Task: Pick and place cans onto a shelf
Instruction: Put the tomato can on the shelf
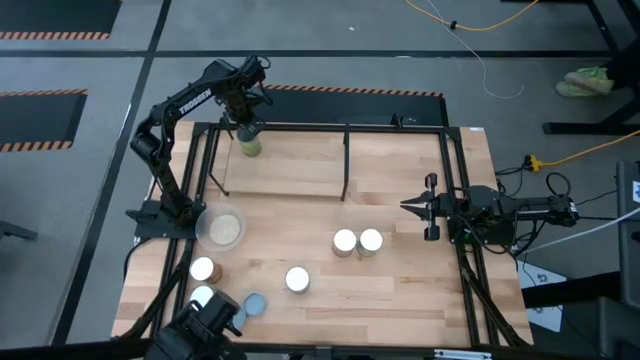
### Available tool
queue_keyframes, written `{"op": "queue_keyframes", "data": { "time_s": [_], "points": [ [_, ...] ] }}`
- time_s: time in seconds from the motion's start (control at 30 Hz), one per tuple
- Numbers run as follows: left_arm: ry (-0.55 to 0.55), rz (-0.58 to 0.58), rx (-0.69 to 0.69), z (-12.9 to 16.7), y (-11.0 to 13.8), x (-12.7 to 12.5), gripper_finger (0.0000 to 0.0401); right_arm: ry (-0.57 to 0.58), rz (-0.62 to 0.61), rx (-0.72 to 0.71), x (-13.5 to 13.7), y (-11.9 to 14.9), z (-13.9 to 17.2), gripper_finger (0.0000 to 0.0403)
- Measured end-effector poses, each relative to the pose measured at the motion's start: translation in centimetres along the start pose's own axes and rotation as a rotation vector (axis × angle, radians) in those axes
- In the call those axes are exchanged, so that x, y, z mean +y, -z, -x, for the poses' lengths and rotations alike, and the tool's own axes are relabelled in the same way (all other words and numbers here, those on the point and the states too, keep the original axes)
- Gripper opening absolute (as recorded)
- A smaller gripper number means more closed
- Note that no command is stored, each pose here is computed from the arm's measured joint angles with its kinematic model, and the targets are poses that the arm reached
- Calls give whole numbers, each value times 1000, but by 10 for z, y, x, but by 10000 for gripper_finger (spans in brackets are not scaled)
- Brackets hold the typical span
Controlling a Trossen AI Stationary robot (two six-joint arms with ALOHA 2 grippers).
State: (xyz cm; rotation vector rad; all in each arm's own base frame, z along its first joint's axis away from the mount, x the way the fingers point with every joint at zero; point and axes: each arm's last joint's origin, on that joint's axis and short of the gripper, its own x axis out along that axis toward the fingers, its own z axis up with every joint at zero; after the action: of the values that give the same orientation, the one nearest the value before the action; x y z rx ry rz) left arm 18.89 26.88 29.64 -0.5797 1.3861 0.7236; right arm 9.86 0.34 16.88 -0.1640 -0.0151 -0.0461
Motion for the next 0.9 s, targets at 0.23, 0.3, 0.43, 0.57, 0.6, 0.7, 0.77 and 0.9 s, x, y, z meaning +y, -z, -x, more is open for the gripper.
{"op": "queue_keyframes", "data": {
  "time_s": [0.23,0.3,0.43,0.57,0.6,0.7,0.77,0.9],
  "points": [
    [2,57,-55,1,-6,-9,85,0,0,0,0,0,0,45],
    [3,65,-74,1,-8,-12,85,0,0,0,0,0,0,45],
    [7,55,-86,1,-10,-19,85,0,0,0,0,0,0,45],
    [13,51,-89,2,-10,-31,85,0,0,0,0,0,0,45],
    [16,50,-88,2,-10,-36,85,0,0,0,0,0,0,45],
    [37,14,-90,3,-10,-51,85,0,0,0,0,0,0,45],
    [72,-21,-88,3,-9,-63,85,0,0,0,0,0,0,45],
    [165,-85,-80,5,-6,-92,85,0,0,0,0,0,0,45]
  ]
}}
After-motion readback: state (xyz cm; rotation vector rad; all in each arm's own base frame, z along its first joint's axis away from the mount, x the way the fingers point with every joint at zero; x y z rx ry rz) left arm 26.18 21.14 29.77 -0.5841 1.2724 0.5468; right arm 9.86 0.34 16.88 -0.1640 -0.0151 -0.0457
